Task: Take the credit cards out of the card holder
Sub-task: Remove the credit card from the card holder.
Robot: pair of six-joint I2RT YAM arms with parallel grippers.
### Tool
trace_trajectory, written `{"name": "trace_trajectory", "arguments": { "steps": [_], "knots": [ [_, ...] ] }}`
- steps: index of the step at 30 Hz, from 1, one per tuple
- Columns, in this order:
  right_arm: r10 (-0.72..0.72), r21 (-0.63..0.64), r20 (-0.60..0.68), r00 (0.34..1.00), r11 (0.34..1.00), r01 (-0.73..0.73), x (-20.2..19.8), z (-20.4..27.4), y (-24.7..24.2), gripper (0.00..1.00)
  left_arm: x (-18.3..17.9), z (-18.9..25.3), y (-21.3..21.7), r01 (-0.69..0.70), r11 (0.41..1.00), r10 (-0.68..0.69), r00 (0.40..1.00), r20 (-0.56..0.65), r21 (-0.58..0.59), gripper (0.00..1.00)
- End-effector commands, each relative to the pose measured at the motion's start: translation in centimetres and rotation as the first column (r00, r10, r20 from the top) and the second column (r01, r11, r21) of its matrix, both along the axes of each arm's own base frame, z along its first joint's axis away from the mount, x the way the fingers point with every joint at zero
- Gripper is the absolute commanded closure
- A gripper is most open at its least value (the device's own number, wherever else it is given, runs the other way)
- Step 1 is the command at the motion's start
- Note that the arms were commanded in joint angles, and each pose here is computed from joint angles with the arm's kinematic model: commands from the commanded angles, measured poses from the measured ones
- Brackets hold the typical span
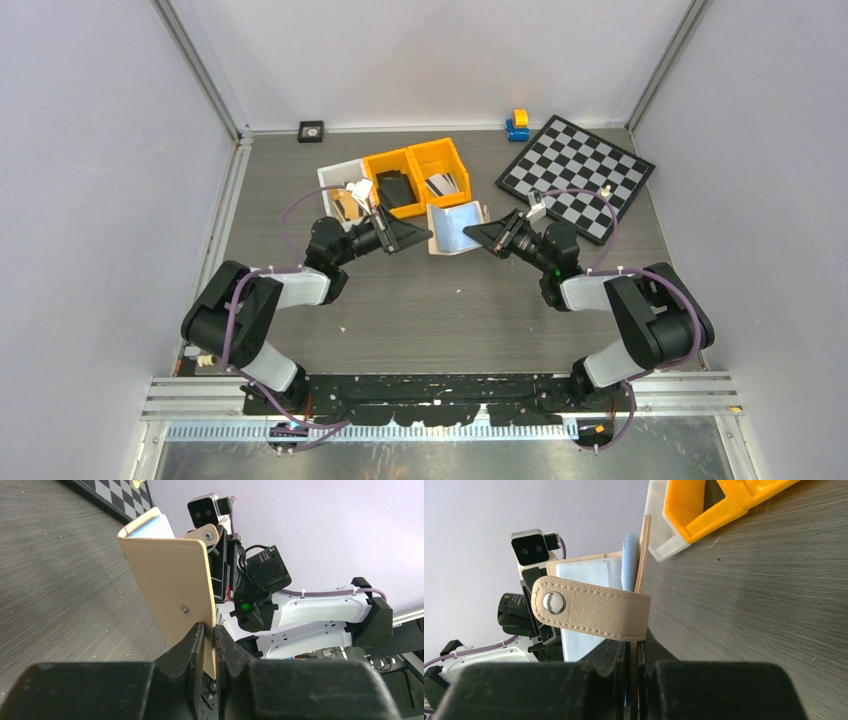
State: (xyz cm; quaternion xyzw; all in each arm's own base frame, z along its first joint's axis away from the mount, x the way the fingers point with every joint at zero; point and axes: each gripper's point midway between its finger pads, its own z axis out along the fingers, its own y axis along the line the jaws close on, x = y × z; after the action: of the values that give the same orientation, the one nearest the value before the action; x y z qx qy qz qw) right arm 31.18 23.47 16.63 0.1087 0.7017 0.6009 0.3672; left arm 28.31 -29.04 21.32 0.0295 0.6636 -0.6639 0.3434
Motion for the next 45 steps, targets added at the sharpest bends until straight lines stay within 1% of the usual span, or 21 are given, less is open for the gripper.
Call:
{"name": "trace_trajectory", "arguments": {
  "steps": [1,4,5,7,8,9,10,12,14,18,20,23,26,29,32,35,39,41,43,45],
  "knots": [
    [0.004,-0.012,0.102,0.995,1.000,-0.003,0.4,2.7,0.5,0.96,0.2,0.3,-0.1,0.006,1.000,-0.007,1.000,0.030,0.007,0.90],
    [-0.014,-0.057,0.075,0.997,0.998,0.018,0.5,1.8,0.4,0.68,1.0,-1.2,-0.1,-0.014,0.996,0.015,1.000,-0.011,0.087,0.92],
    [-0.030,-0.089,0.046,0.998,0.995,0.034,0.8,1.1,0.2,0.60,1.2,-3.1,0.0,-0.016,0.987,0.029,0.996,-0.081,0.158,0.93],
    [-0.077,-0.187,-0.015,0.997,0.980,0.073,1.4,-0.9,-0.5,0.45,1.8,-5.3,0.3,-0.020,0.963,0.060,0.989,-0.139,0.269,0.94],
    [-0.122,-0.229,-0.034,0.992,0.967,0.112,2.0,-1.6,-1.2,0.39,2.1,-6.4,0.5,-0.022,0.948,0.077,0.984,-0.160,0.318,0.94],
    [-0.155,-0.261,-0.049,0.987,0.955,0.138,2.2,-2.2,-1.7,0.34,2.4,-7.0,0.5,-0.020,0.937,0.082,0.983,-0.163,0.348,0.95],
    [-0.185,-0.293,-0.063,0.981,0.943,0.159,2.4,-2.7,-2.2,0.31,2.5,-7.5,0.5,-0.015,0.931,0.084,0.981,-0.174,0.364,0.95],
    [-0.242,-0.360,-0.090,0.966,0.912,0.195,2.7,-3.7,-3.3,0.29,2.9,-8.4,0.5,-0.005,0.922,0.086,0.978,-0.191,0.388,0.96],
    [-0.311,-0.422,-0.092,0.946,0.873,0.246,3.0,-4.1,-4.7,0.27,3.1,-9.7,0.4,0.015,0.907,0.086,0.972,-0.220,0.421,0.96],
    [-0.430,-0.514,-0.055,0.901,0.786,0.344,2.7,-3.4,-7.7,0.24,3.4,-11.4,0.7,0.038,0.878,0.094,0.964,-0.250,0.478,0.98],
    [-0.496,-0.536,-0.015,0.868,0.737,0.412,2.7,-2.6,-9.3,0.22,3.4,-11.9,0.8,0.048,0.862,0.098,0.961,-0.260,0.504,0.98],
    [-0.524,-0.518,0.043,0.851,0.716,0.467,2.2,-1.0,-10.4,0.19,3.2,-12.5,0.7,0.068,0.844,0.096,0.957,-0.274,0.532,0.99],
    [-0.470,-0.469,0.083,0.879,0.759,0.451,1.8,0.2,-9.4,0.18,2.9,-12.9,0.4,0.088,0.826,0.086,0.957,-0.278,0.556,0.99],
    [-0.367,-0.428,0.075,0.927,0.828,0.362,1.5,0.3,-7.2,0.19,2.7,-13.1,0.0,0.099,0.814,0.076,0.959,-0.275,0.572,0.99],
    [-0.285,-0.416,0.036,0.958,0.867,0.274,1.7,-0.2,-5.3,0.24,2.7,-13.0,0.0,0.098,0.812,0.075,0.960,-0.270,0.575,0.99],
    [-0.215,-0.390,-0.009,0.977,0.900,0.195,1.8,-1.2,-3.6,0.31,2.6,-12.7,-0.1,0.093,0.816,0.074,0.962,-0.263,0.570,0.99],
    [-0.132,-0.379,-0.087,0.987,0.921,0.089,2.0,-3.1,-1.4,0.38,2.6,-12.4,-0.2,0.091,0.824,0.066,0.965,-0.255,0.559,0.99],
    [-0.087,-0.373,-0.115,0.990,0.927,0.038,2.0,-3.9,-0.2,0.44,2.6,-12.4,-0.3,0.093,0.826,0.064,0.964,-0.256,0.556,0.99],
    [-0.062,-0.377,-0.142,0.988,0.926,0.004,2.0,-4.8,0.7,0.48,2.6,-12.6,-0.3,0.096,0.825,0.063,0.963,-0.260,0.556,0.98],
    [-0.042,-0.382,-0.166,0.985,0.924,-0.025,2.0,-5.6,1.4,0.55,2.6,-12.7,-0.4,0.099,0.826,0.061,0.963,-0.263,0.555,0.98]
  ]
}}
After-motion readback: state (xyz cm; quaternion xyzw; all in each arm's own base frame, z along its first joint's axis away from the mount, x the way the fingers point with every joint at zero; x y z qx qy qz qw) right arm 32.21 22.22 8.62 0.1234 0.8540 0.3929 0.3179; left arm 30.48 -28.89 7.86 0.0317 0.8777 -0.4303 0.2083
